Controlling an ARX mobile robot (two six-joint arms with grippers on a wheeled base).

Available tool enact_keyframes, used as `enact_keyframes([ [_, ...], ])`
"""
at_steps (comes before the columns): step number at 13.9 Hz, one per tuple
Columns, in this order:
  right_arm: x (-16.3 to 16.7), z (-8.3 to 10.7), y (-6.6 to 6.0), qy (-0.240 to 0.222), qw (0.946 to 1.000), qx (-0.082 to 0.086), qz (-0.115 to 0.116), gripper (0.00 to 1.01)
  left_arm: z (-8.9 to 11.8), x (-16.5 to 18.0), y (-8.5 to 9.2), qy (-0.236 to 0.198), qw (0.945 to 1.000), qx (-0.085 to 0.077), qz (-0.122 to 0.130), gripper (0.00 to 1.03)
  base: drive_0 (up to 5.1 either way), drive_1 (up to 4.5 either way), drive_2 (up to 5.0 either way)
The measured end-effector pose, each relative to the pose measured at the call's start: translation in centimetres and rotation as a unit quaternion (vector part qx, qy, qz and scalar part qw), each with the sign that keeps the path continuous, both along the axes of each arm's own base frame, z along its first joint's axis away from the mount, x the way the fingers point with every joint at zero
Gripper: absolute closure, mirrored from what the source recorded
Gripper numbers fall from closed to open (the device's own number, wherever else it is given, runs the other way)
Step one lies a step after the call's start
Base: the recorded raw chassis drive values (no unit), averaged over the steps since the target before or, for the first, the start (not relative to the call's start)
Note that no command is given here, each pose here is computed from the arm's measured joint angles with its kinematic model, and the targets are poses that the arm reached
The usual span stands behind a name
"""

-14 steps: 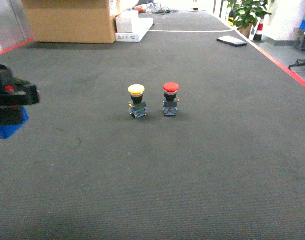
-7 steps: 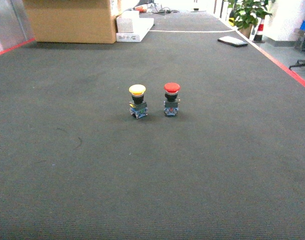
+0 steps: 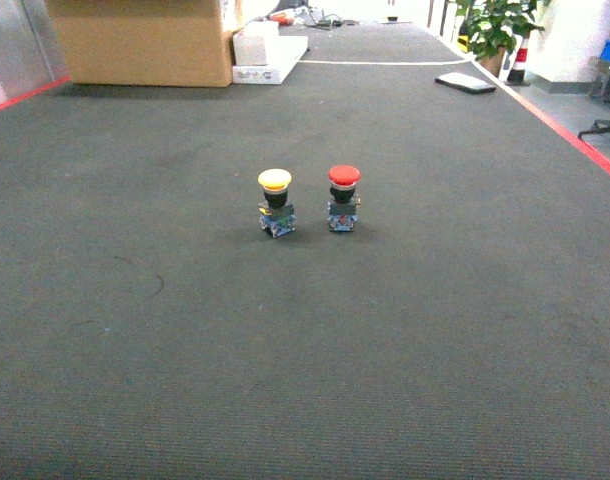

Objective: Pick blue part to blue bin on bottom shelf

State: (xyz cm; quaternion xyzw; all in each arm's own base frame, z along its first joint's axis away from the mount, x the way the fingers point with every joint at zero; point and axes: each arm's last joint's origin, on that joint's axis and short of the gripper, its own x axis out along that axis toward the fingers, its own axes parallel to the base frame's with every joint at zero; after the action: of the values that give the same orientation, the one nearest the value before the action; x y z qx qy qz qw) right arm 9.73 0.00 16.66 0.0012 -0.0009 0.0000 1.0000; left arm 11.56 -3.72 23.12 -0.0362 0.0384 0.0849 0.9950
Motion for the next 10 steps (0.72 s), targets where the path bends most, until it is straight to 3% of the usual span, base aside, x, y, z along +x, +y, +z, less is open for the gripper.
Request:
enact_keyframes([
  [10,0.00,-0.02,0.00,0.001,1.0000,0.000,0.000,0.03,-0.03,0.03,-0.01,0.001,1.0000,0.001,0.000,0.59,0.0,0.00,0.0],
])
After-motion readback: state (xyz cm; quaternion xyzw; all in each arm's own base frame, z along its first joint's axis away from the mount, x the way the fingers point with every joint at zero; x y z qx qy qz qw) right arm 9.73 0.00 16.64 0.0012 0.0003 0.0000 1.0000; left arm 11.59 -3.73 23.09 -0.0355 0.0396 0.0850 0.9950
